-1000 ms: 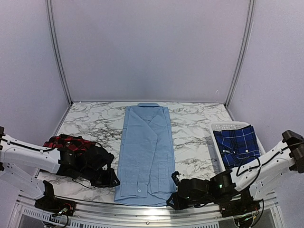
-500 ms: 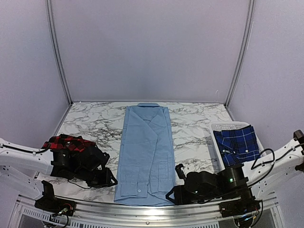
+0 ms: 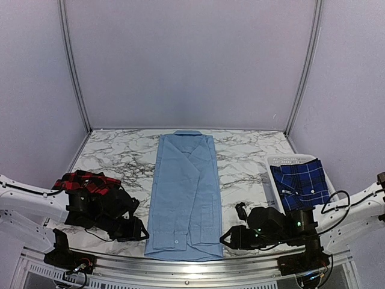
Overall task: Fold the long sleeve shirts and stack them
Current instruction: Pick up the rectangle-folded shirt from the center of the board.
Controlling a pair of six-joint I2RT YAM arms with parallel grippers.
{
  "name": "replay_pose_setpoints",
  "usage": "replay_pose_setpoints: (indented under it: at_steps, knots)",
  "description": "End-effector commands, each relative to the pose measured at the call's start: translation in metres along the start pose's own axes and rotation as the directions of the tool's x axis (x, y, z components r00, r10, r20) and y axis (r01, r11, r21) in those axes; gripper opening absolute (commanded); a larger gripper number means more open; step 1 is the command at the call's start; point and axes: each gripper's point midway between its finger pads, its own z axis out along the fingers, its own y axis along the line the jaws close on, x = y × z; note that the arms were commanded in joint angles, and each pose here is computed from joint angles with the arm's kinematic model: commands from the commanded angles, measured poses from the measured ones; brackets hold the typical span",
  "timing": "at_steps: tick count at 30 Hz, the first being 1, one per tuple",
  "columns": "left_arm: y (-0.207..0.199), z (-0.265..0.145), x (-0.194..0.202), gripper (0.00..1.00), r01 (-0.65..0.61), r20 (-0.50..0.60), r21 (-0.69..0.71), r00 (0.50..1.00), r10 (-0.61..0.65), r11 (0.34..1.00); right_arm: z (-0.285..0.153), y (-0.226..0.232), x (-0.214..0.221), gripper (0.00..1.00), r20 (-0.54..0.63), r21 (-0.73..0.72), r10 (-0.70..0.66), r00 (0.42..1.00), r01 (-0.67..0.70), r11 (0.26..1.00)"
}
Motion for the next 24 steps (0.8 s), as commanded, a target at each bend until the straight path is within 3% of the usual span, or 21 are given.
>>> replay_pose_setpoints:
  at_steps: [1, 15, 24]
  knots:
    - [0.017, 0.009, 0.014, 0.45, -0.013, -0.052, -0.048, 0.999, 0.011, 0.999, 0.001, 0.021, -0.013, 0.49, 0.012, -0.101, 0.019, 1.0, -0.018, 0.995]
    - [0.016, 0.019, 0.032, 0.51, 0.002, -0.144, -0.003, 0.99, -0.002, 1.0, 0.021, 0.01, 0.0, 0.48, -0.051, -0.071, 0.03, 0.998, -0.034, 0.997]
    - [0.007, 0.022, 0.038, 0.43, 0.021, -0.184, 0.015, 0.983, -0.018, 1.0, 0.03, 0.011, 0.003, 0.45, -0.067, -0.065, 0.019, 0.998, -0.024, 0.998]
